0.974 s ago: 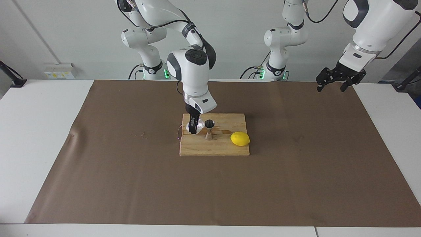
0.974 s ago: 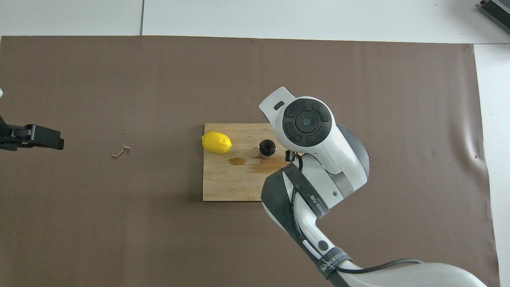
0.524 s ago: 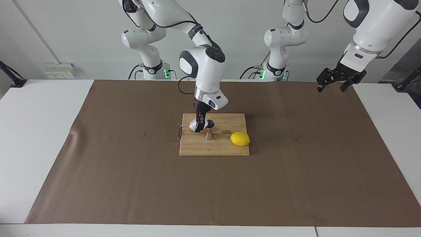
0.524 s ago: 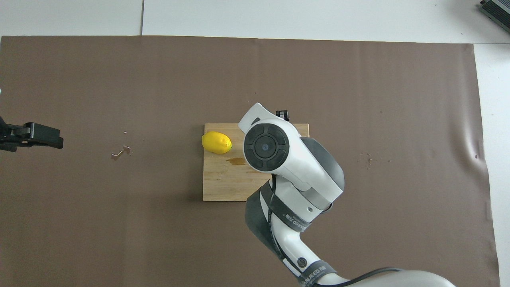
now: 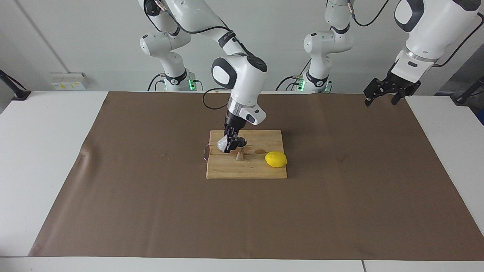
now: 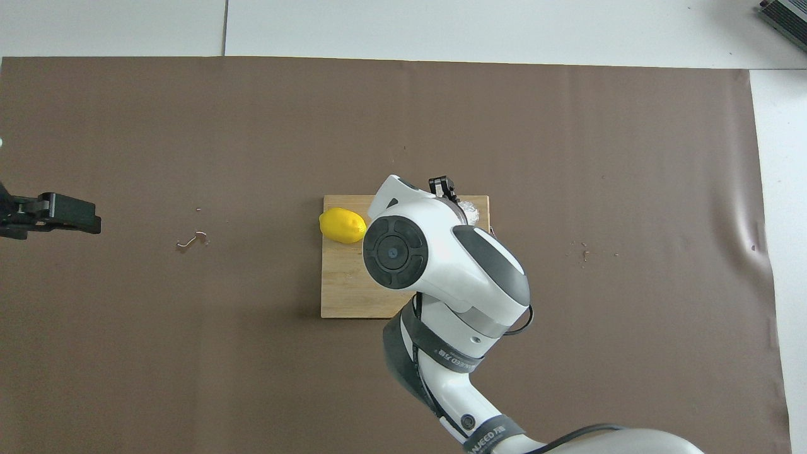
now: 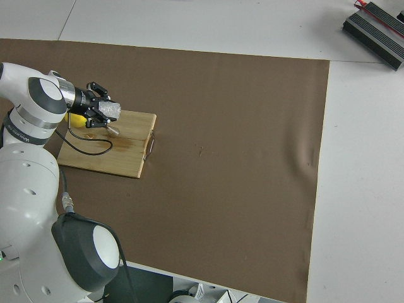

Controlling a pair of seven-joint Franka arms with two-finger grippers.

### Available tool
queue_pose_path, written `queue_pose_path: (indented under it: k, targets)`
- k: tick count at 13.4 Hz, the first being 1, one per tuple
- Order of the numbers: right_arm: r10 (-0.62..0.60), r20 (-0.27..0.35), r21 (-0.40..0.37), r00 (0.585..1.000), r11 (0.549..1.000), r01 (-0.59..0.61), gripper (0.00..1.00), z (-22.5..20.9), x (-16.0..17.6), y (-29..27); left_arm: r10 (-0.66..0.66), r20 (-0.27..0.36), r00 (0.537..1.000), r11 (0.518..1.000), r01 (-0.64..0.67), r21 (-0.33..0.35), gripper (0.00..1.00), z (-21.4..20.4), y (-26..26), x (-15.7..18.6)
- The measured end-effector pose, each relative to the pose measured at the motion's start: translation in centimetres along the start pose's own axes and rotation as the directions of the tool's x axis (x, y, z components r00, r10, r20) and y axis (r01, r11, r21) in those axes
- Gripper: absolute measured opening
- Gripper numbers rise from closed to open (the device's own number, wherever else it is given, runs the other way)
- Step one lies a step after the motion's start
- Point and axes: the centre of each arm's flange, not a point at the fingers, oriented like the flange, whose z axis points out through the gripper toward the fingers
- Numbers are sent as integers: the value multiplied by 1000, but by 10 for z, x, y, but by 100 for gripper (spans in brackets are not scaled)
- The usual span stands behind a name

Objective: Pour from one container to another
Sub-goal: 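Tilt the white cup over the steel cup with the right gripper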

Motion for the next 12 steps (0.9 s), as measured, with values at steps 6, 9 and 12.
queue_pose_path:
  k: [6,9,12]
  targets:
    - [-92,61,-59,994,994,95,52,-8,18,-7,-3,-1,1000,1000,3,0,100,0,-1,0]
    - [-133,100,-81,986,987,141,52,-10,27,-13,1,1,1000,1000,-1,-1,100,1,2,0]
    - [-185,160,-103,970,974,203,52,-13,39,-22,-19,1,1000,1000,19,-3,100,3,4,2]
